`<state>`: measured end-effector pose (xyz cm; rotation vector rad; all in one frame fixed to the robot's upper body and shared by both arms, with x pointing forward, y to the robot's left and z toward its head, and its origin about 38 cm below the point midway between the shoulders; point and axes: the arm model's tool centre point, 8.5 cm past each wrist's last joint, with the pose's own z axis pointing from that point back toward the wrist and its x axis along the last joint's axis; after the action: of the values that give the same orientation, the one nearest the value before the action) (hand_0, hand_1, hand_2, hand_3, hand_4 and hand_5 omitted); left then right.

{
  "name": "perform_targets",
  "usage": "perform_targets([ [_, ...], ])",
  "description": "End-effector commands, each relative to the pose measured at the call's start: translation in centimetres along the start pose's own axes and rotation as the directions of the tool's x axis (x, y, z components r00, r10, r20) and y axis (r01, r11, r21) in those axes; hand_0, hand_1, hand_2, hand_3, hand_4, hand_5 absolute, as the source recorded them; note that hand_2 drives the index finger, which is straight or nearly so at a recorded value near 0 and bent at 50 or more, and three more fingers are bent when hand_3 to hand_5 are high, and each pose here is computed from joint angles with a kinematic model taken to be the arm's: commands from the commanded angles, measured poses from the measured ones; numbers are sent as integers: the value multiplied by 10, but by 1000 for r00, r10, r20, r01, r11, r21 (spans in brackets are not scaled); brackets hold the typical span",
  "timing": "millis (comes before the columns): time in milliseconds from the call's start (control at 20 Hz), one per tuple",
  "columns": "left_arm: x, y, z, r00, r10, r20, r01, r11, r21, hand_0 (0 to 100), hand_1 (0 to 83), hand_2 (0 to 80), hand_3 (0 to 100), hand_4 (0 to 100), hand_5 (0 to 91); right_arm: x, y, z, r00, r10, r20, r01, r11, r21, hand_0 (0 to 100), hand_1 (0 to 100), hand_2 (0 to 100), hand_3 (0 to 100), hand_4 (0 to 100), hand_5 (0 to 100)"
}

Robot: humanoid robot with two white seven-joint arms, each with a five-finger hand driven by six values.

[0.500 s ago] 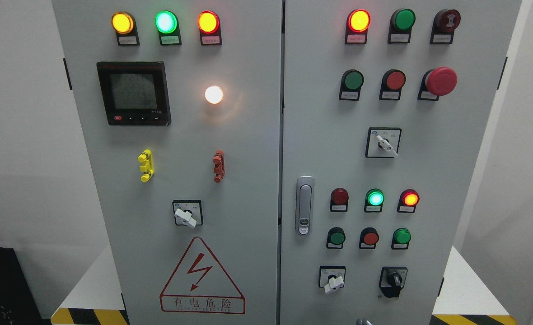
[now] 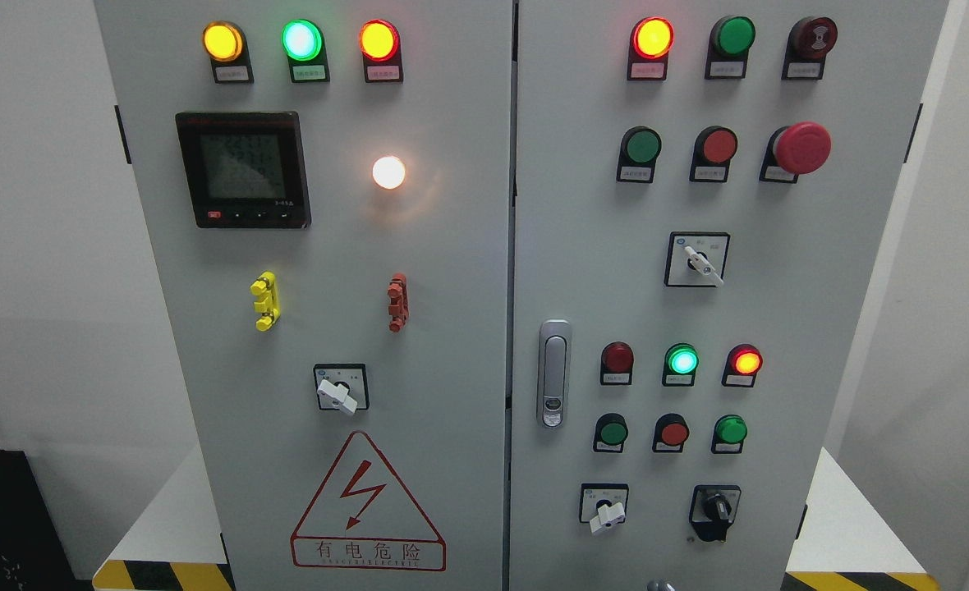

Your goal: Press green start button

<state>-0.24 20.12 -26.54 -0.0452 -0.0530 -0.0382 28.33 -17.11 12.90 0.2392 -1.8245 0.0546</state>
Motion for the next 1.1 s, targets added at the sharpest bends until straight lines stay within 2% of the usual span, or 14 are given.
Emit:
perform_targets([
  [0, 0, 0, 0, 1000, 0, 0, 0, 1000, 0, 120, 556, 0, 0, 0, 0, 1, -2, 0, 1000, 12, 6, -12, 1000, -2, 348, 177, 0, 0, 0, 0],
  [300, -1, 0, 0, 1000, 0, -1, 0, 1000, 0, 120, 556, 0, 0, 0, 0, 7, -3, -4, 995, 78, 61, -78, 997, 3, 305, 220, 0, 4, 0, 0],
  [500, 0, 0, 0, 1000, 0, 0, 0, 1000, 0, 120, 556, 0, 0, 0, 0, 11, -1, -12, 979, 168, 111, -171, 985, 17, 283, 245, 0, 59, 13, 0],
  [650, 0, 0, 0, 1000, 0, 0, 0, 1000, 0, 120, 556, 0, 0, 0, 0, 16, 0, -16, 956, 257, 145, -262, 965, 17, 263, 265, 0, 104, 80, 0],
  [750, -1, 0, 0, 1000, 0, -1, 0, 1000, 0, 120, 556, 0, 0, 0, 0, 17, -2, -17, 935, 317, 157, -322, 947, 7, 253, 273, 0, 204, 164, 0],
  [800, 0, 0, 0, 1000, 0, 0, 0, 1000, 0, 120, 556, 0, 0, 0, 0, 19, -3, -19, 925, 342, 164, -347, 938, 0, 251, 275, 0, 210, 173, 0],
  [900, 0, 0, 0, 1000, 0, 0, 0, 1000, 0, 120, 556, 0, 0, 0, 0, 21, -8, -23, 904, 390, 172, -393, 919, -17, 248, 280, 0, 293, 225, 0],
  [1050, 0, 0, 0, 1000, 0, 0, 0, 1000, 0, 120, 556, 0, 0, 0, 0, 24, -15, -27, 862, 473, 182, -476, 879, -32, 248, 278, 0, 368, 288, 69],
])
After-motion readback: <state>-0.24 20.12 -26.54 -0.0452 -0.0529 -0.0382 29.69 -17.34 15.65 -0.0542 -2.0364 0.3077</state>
